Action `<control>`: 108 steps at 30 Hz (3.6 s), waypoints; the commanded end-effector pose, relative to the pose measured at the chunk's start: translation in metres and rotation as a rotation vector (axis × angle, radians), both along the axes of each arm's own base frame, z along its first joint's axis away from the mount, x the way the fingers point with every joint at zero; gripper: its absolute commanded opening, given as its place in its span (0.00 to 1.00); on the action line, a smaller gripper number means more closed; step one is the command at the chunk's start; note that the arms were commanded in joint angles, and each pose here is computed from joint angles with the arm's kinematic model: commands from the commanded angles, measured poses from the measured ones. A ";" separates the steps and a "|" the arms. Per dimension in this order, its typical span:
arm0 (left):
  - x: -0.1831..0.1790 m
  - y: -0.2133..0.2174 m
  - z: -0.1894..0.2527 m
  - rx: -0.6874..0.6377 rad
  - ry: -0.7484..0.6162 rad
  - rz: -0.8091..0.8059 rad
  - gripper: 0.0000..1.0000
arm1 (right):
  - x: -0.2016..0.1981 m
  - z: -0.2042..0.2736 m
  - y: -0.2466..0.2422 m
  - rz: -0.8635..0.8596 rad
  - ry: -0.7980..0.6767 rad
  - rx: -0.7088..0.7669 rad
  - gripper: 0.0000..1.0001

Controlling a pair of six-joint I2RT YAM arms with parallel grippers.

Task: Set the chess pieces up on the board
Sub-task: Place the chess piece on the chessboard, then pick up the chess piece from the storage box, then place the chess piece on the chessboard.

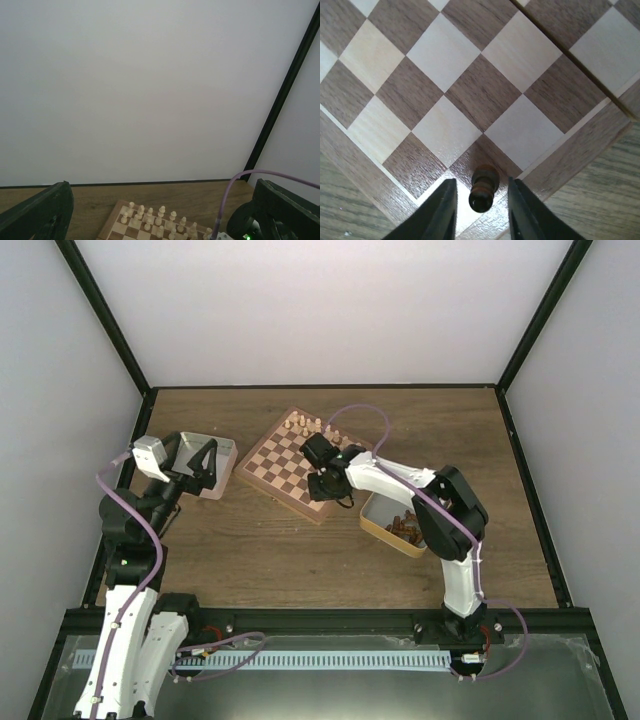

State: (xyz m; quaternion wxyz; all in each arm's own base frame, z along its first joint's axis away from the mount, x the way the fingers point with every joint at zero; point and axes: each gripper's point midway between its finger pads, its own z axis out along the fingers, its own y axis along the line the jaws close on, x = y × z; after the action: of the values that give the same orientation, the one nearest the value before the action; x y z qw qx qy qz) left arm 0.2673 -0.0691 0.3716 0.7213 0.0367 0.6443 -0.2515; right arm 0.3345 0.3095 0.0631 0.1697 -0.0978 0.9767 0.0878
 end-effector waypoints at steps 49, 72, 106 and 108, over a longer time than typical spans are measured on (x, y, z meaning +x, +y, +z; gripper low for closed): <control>0.000 0.002 -0.001 0.002 -0.007 0.009 1.00 | 0.015 -0.016 -0.254 -0.901 -0.169 -0.037 0.50; -0.001 0.002 0.000 0.001 -0.011 0.007 1.00 | -0.008 -0.044 -0.267 -0.923 -0.093 -0.118 0.33; -0.012 -0.066 0.006 -0.106 0.060 -0.506 0.99 | -0.018 0.203 -0.047 0.277 -0.547 0.799 0.15; -0.012 -0.070 0.005 -0.172 0.113 -0.553 0.99 | -0.032 0.216 -0.026 0.415 -0.573 0.847 0.14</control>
State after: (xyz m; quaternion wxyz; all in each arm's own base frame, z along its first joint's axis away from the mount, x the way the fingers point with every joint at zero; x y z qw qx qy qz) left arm 0.2720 -0.1220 0.3537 0.6287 0.1160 0.6525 -0.4068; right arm 0.3342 0.2296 0.2129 0.3937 -0.0599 0.8360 0.3775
